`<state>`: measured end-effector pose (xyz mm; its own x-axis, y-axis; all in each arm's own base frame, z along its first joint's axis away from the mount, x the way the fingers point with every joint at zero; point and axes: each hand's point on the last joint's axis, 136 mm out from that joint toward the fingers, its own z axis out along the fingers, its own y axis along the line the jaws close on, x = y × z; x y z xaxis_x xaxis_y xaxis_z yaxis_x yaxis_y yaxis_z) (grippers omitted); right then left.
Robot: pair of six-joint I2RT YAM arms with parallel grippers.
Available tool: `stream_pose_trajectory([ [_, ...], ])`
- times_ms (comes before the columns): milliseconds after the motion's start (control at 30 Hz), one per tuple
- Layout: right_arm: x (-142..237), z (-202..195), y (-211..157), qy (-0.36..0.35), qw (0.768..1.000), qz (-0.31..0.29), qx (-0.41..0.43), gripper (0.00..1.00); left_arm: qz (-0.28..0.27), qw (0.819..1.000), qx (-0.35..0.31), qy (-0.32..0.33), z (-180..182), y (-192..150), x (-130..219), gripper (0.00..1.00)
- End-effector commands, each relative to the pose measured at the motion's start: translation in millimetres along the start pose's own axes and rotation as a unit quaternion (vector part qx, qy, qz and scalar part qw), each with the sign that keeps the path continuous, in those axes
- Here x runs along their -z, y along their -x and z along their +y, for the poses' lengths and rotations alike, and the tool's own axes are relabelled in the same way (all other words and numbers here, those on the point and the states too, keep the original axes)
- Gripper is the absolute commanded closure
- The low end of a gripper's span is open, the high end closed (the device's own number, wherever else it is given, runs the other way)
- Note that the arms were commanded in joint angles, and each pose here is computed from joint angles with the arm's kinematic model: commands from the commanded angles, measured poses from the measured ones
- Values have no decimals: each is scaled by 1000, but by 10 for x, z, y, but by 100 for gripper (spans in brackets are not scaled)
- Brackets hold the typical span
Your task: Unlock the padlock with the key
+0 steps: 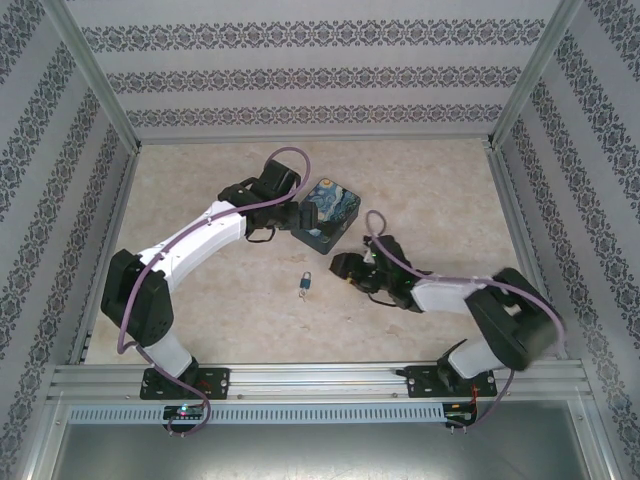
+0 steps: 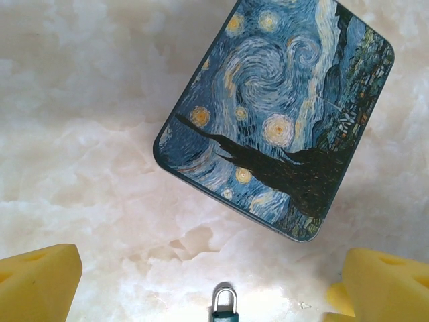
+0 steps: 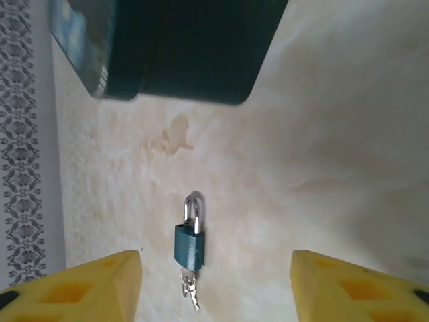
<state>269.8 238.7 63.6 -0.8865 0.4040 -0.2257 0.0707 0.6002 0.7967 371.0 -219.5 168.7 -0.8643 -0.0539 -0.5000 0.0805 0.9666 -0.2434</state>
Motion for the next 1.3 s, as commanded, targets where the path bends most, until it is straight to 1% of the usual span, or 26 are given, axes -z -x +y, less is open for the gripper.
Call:
stream_pose_trajectory([
  [0,304,-96,109,-2,1000,-16,-1,21,-12,1000,7,3,88,28,194,0],
  [67,538,-113,254,-6,999,-40,0,5,-20,1000,7,12,165,55,257,0],
  [100,646,-114,332,-10,998,-54,2,2,-25,1000,7,18,208,74,290,0],
  [200,1038,-160,635,-34,993,-111,5,2,-50,998,14,44,419,168,409,0],
  [267,1334,-209,887,-54,986,-156,2,2,-71,996,26,45,555,254,488,0],
  [367,1722,-298,1247,-103,970,-219,8,2,-109,991,46,54,797,361,590,0],
  [433,1882,-376,1445,-137,959,-248,16,2,-138,987,55,68,985,420,644,0],
  [500,2018,-543,1636,-192,942,-274,15,2,-178,978,56,91,1176,465,722,0],
  [567,2153,-772,1809,-260,914,-312,18,2,-233,964,45,117,1363,493,789,1],
  [633,2267,-948,1940,-308,883,-352,32,2,-284,947,28,144,1515,459,851,1],
  [700,2379,-1038,2032,-343,856,-383,55,2,-318,931,23,178,1703,406,911,1],
  [767,2432,-1058,2109,-357,839,-403,80,2,-338,920,4,199,1855,368,934,1],
  [833,2417,-1044,2170,-351,832,-418,102,2,-348,912,0,218,2015,312,921,1],
  [900,2346,-1030,2215,-344,831,-417,131,2,-356,905,4,233,2176,253,903,1],
  [1033,2224,-1079,2245,-341,826,-416,168,2,-357,905,-8,230,2311,160,724,1],
  [1133,2083,-1142,2242,-331,828,-413,186,2,-344,911,-18,228,2367,91,483,1],
  [1167,2021,-1152,2235,-330,826,-412,197,2,-345,910,-24,228,2384,66,404,1],
  [1233,1876,-1084,2212,-320,821,-406,241,2,-360,903,-44,232,2403,28,305,1],
  [1267,1798,-1047,2197,-317,817,-403,263,2,-355,904,-35,236,2459,9,251,1],
])
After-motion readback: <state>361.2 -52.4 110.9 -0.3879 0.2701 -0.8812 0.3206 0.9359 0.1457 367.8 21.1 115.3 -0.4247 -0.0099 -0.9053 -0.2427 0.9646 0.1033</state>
